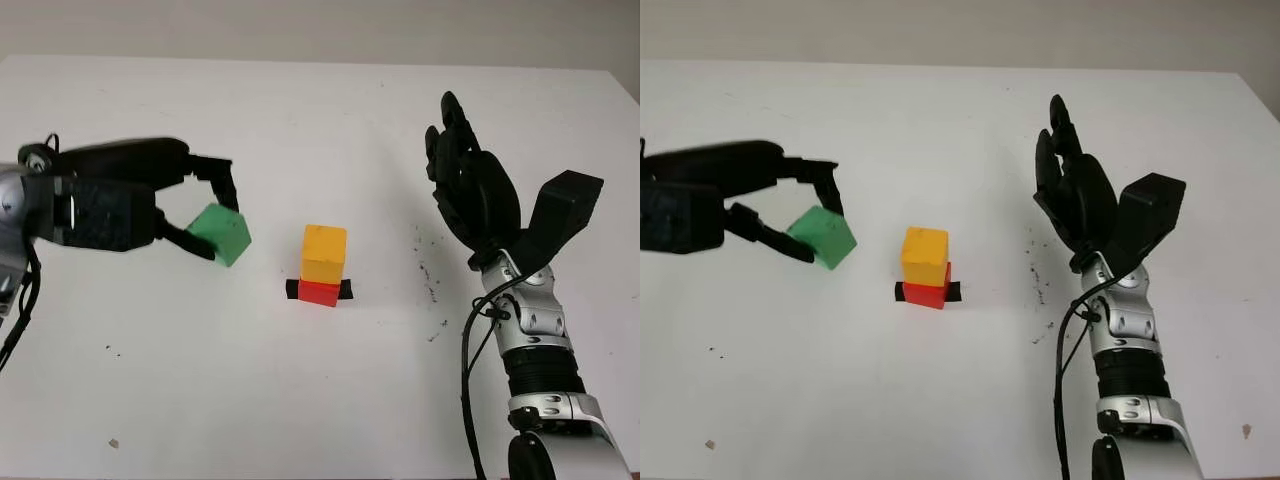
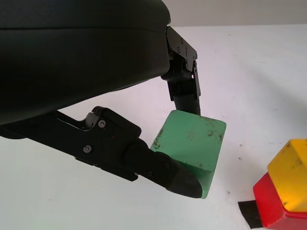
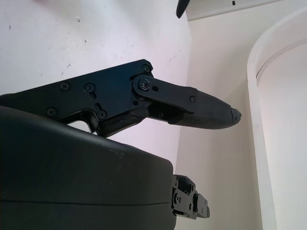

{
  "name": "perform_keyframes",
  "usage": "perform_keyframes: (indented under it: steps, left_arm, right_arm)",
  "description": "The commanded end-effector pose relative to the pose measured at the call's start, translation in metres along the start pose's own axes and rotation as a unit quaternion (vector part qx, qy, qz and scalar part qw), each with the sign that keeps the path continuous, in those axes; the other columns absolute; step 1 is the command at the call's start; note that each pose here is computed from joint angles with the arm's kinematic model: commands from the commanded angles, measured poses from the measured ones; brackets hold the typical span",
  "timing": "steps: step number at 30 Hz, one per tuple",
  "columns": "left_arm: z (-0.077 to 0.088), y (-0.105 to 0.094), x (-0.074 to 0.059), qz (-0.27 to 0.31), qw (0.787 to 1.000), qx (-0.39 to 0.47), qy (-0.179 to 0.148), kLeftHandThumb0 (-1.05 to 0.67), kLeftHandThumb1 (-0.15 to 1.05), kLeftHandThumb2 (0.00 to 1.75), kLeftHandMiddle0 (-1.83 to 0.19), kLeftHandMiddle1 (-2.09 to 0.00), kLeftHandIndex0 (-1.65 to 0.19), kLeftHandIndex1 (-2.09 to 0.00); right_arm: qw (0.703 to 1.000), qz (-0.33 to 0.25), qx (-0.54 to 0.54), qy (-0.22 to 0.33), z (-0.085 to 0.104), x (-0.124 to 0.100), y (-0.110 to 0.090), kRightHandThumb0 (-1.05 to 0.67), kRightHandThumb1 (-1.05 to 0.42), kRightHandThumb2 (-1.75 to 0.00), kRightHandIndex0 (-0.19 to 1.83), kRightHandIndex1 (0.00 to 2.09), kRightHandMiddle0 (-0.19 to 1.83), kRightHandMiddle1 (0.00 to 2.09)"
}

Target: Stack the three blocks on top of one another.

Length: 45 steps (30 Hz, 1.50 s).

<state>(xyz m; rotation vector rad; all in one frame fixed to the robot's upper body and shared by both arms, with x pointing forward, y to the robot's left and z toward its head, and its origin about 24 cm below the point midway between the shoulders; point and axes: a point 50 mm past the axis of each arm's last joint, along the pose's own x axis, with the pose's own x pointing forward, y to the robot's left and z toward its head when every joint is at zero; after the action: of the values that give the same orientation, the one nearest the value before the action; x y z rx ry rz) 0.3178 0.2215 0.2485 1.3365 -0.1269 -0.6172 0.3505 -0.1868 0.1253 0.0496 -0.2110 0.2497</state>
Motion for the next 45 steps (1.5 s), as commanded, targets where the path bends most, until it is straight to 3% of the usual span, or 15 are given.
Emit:
perform_keyframes:
  steps: [1, 3, 6, 13, 17, 24, 31, 34, 36, 40, 45]
  left_arm:
    - [0.016, 0.030, -0.004, 0.008, 1.000, 0.024, -0.006, -0.48, 1.04, 0.05, -0.13, -0.06, -0.30, -1.50]
    - [0.028, 0.049, -0.005, 0.009, 0.999, 0.034, -0.012, -0.52, 1.03, 0.05, -0.16, -0.07, -0.31, -1.56]
    - [0.041, 0.063, -0.002, 0.010, 0.999, 0.048, -0.012, -0.52, 1.02, 0.05, -0.18, -0.07, -0.31, -1.63]
    - [0.067, 0.074, 0.007, 0.030, 0.999, 0.033, -0.009, -0.45, 1.02, 0.05, -0.19, -0.06, -0.28, -1.56]
    - [0.077, 0.072, 0.015, 0.040, 0.999, -0.002, -0.022, -0.42, 1.01, 0.05, -0.17, -0.05, -0.25, -1.64]
    - [0.096, 0.060, 0.025, 0.071, 0.997, -0.027, -0.017, -0.40, 1.04, 0.06, -0.19, -0.06, -0.19, -1.78]
    - [0.110, 0.045, 0.029, 0.109, 0.989, -0.102, 0.003, -0.36, 1.05, 0.11, -0.21, -0.05, -0.30, -1.55]
    - [0.112, 0.040, 0.029, 0.113, 0.987, -0.112, 0.010, -0.34, 1.05, 0.13, -0.20, -0.05, -0.23, -1.73]
    - [0.113, 0.037, 0.029, 0.107, 0.987, -0.115, 0.019, -0.32, 1.05, 0.13, -0.21, -0.06, -0.22, -1.76]
    - [0.114, 0.032, 0.028, 0.081, 0.989, -0.114, 0.037, -0.33, 1.05, 0.15, -0.21, -0.06, -0.27, -1.61]
    - [0.116, 0.030, 0.029, 0.047, 0.990, -0.122, 0.049, -0.32, 1.05, 0.14, -0.22, -0.05, -0.28, -1.75]
  right_arm:
    - [1.000, 0.001, -0.002, -0.006, 0.002, -0.001, 0.002, -0.66, -1.05, -0.65, -0.19, 0.00, -0.19, 0.00]
    - [1.000, 0.003, -0.002, -0.003, 0.001, -0.001, 0.004, -0.66, -1.05, -0.65, -0.19, 0.00, -0.19, 0.00]
    - [1.000, 0.006, -0.006, -0.002, 0.000, -0.001, 0.008, -0.66, -1.05, -0.65, -0.19, 0.00, -0.19, 0.00]
    - [1.000, 0.014, -0.005, -0.011, -0.002, -0.001, 0.013, -0.66, -1.05, -0.64, -0.19, 0.00, -0.19, 0.00]
    - [1.000, 0.021, -0.010, -0.013, -0.002, -0.001, 0.015, -0.64, -1.05, -0.66, -0.19, 0.00, -0.19, 0.00]
    - [1.000, 0.019, -0.003, -0.016, -0.004, -0.001, 0.018, -0.63, -1.05, -0.63, -0.19, 0.00, -0.19, 0.00]
    - [1.000, 0.017, 0.000, -0.012, -0.007, 0.001, 0.021, -0.63, -1.05, -0.62, -0.19, 0.00, -0.19, 0.00]
    - [1.000, 0.017, -0.002, -0.009, -0.008, 0.001, 0.022, -0.61, -1.05, -0.63, -0.19, 0.00, -0.19, 0.00]
    - [1.000, 0.016, -0.003, -0.008, -0.009, 0.002, 0.023, -0.61, -1.05, -0.63, -0.19, 0.00, -0.19, 0.00]
    - [1.000, 0.014, -0.004, -0.006, -0.010, 0.004, 0.027, -0.64, -1.05, -0.61, -0.19, 0.00, -0.19, 0.00]
    - [1.000, 0.013, 0.000, -0.010, -0.010, 0.007, 0.032, -0.65, -1.05, -0.59, -0.19, 0.00, -0.19, 0.00]
